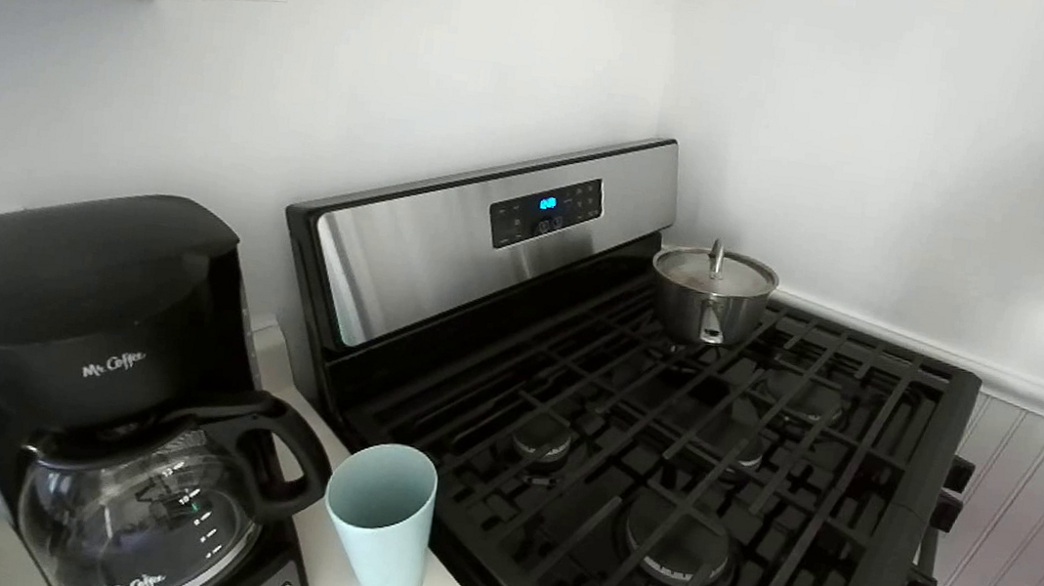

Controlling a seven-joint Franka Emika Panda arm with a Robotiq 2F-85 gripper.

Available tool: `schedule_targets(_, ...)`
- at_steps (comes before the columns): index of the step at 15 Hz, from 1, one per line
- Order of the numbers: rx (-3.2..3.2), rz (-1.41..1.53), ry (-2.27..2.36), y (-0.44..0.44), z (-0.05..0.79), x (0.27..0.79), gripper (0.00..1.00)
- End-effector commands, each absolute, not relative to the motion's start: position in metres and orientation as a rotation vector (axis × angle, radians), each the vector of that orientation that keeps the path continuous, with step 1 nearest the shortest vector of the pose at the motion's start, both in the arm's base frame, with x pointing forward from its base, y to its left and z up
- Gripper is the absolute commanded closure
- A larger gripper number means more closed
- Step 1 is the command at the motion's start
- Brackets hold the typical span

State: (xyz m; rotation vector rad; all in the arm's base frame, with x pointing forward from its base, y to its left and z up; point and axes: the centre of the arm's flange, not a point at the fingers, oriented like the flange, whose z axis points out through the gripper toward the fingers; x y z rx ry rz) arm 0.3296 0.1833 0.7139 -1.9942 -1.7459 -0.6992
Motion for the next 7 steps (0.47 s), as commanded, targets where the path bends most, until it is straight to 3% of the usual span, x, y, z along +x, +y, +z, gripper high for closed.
schedule_targets(1,-2.220,-0.696,-1.610,0.125,0.682,0.308,0.00)
schedule_targets(7,-2.329,-0.648,-1.527,0.084,0.665,0.324,0.00)
